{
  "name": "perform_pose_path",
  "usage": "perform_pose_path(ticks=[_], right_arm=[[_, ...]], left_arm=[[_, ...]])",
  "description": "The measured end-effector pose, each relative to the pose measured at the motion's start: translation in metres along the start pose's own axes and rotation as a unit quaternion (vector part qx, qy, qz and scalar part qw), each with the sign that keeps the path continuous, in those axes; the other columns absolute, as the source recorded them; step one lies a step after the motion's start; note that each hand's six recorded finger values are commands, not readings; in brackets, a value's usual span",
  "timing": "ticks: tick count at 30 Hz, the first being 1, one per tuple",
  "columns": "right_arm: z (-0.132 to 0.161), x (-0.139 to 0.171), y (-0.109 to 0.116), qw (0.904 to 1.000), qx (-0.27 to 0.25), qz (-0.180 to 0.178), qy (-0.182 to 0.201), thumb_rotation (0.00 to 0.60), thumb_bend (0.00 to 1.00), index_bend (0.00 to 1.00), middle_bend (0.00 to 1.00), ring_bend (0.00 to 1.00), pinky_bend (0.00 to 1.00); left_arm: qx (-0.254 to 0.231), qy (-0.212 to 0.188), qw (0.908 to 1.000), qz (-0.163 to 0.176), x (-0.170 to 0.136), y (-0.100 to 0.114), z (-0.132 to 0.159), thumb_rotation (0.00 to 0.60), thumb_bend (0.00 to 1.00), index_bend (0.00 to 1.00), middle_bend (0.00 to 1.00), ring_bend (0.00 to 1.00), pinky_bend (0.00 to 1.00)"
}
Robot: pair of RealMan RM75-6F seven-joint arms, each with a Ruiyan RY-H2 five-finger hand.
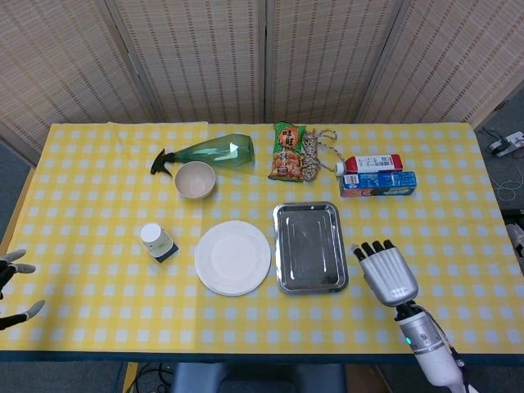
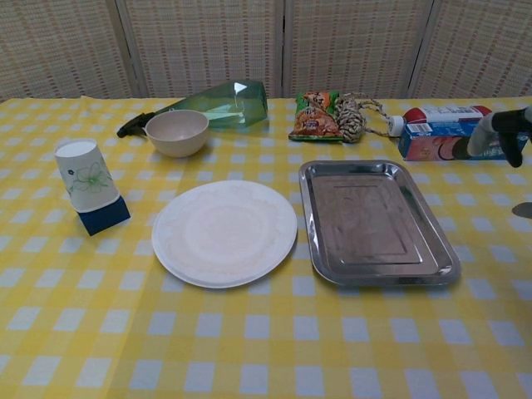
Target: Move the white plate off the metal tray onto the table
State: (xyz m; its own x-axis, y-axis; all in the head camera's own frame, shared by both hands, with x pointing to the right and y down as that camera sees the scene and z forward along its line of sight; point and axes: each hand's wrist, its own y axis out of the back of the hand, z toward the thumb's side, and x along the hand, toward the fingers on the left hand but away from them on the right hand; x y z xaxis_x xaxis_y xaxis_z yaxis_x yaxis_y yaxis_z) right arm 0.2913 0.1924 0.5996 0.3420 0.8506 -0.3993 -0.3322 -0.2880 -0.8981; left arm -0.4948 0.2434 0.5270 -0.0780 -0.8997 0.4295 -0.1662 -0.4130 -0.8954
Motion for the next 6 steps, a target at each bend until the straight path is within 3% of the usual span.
perform_pose_path(ticks=[6], right_arm=[[-0.049,0.041,-0.004,0.9957,-0.029,0.011,-0.087,0.600,0.00,0.36,0.49,0.48,0.49]], left_arm=[[-0.004,-0.013,0.9998,-0.016,-0.003,-0.007,0.008,0.600,0.00,0.43,0.22,0.26,0.56]])
